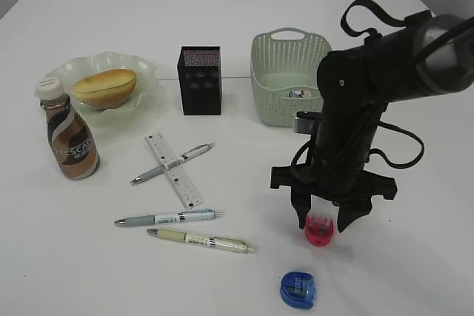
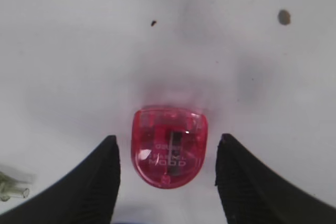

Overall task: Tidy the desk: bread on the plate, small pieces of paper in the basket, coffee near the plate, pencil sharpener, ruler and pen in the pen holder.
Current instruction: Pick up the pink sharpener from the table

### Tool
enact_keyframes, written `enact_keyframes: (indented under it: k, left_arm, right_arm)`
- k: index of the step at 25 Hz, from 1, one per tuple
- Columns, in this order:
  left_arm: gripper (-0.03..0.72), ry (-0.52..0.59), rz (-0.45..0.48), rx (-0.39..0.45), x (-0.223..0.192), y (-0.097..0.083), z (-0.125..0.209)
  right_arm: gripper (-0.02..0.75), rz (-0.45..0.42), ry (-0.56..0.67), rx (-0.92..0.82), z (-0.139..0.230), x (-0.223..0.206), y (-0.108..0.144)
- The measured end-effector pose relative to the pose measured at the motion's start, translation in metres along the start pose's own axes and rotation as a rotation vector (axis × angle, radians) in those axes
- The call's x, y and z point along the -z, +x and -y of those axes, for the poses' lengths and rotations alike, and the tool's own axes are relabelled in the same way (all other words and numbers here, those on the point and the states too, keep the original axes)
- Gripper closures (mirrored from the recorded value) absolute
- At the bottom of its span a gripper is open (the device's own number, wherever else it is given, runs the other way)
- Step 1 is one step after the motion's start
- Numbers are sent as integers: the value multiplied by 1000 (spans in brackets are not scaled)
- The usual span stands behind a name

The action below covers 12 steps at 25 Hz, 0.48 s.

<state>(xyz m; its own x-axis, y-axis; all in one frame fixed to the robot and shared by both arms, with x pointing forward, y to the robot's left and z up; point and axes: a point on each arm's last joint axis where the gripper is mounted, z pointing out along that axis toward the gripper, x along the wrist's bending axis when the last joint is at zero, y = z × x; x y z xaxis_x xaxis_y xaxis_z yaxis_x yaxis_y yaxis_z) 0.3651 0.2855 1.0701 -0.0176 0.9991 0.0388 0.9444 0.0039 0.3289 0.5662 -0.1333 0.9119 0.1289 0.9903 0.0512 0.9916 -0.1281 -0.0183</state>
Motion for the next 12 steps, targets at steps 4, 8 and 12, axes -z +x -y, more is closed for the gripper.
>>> enact_keyframes:
  k: [4,8,12]
  left_arm:
    - [178,0,0,-2,0,0,0]
    - [179,0,0,-2,0,0,0]
    - [181,0,0,-2,0,0,0]
  right_arm:
    - [312,8,13,-1,0,-6,0]
    - [312,10,15,-1,-1,-8,0]
    - [312,14,21,-4,-1,-12,0]
